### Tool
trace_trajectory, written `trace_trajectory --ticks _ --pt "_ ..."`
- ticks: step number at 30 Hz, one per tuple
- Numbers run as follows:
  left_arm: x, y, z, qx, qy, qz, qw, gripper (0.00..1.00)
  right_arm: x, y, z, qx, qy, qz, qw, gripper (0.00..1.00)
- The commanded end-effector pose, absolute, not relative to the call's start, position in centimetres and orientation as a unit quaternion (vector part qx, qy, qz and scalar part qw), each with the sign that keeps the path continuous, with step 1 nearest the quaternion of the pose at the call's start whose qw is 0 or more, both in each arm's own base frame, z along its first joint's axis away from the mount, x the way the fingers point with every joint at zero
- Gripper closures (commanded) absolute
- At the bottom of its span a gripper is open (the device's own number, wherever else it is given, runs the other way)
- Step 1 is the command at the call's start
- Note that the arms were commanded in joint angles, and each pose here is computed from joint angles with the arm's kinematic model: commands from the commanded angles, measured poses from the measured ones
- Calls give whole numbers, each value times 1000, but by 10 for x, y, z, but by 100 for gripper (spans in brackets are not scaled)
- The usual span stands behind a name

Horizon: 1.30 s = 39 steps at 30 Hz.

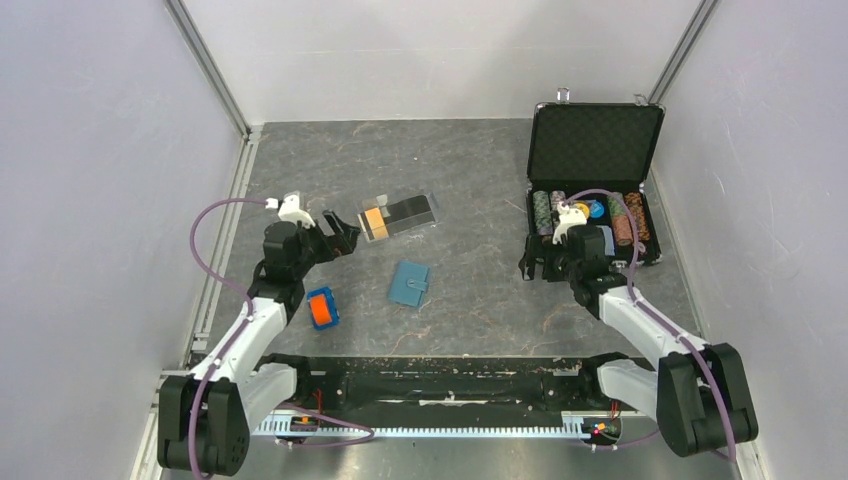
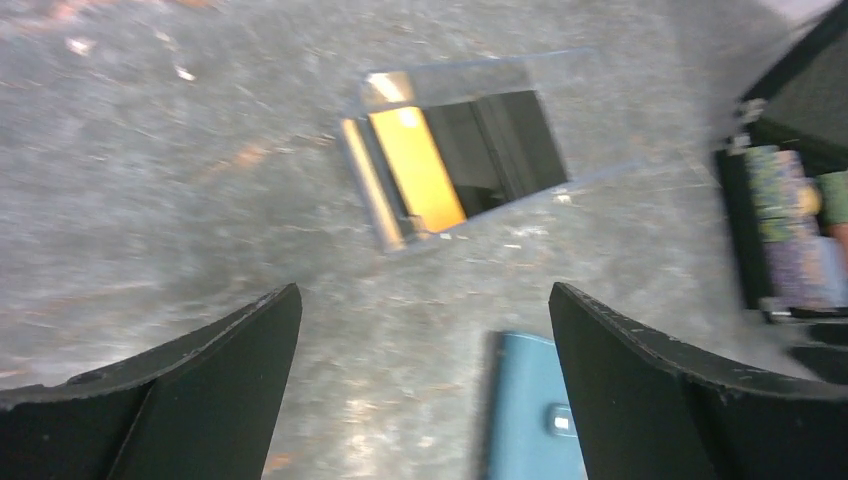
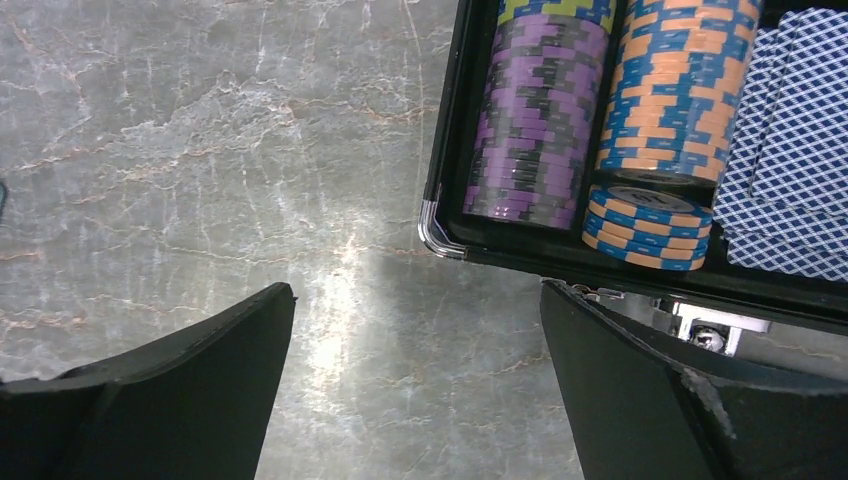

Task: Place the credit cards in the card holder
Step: Reset both arms

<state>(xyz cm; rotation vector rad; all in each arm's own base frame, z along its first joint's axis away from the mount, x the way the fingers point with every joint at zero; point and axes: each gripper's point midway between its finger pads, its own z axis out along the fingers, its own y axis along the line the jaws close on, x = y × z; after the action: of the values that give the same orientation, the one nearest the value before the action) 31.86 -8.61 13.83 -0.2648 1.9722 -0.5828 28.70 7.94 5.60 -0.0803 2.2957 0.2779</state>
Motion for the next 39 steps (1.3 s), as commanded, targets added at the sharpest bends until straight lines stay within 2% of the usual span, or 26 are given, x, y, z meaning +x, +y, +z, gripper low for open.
trace_trajectory --ticks 1,7,12,15,20,21,23,39 --pt "332 -45 134 -10 804 -88 589 0 308 15 63 3 876 -31 481 2" --pt "345 -27 110 21 807 -17 589 0 306 -19 62 55 825 -89 555 2" --pt "352 -18 101 32 794 12 607 0 302 -28 87 39 748 -112 652 2" --pt "362 -16 108 44 773 19 633 0 281 -37 90 55 711 -122 690 2" --pt "377 -28 104 68 779 -47 622 0 286 -39 89 44 709 -129 692 2" --pt "376 -33 105 80 760 -60 642 0 288 -35 94 33 701 -122 702 2" --pt "375 -29 94 67 746 -55 660 0 299 -25 76 -5 735 -112 669 2" --pt "379 -18 90 35 759 -33 649 0 299 -23 83 -12 723 -109 682 2"
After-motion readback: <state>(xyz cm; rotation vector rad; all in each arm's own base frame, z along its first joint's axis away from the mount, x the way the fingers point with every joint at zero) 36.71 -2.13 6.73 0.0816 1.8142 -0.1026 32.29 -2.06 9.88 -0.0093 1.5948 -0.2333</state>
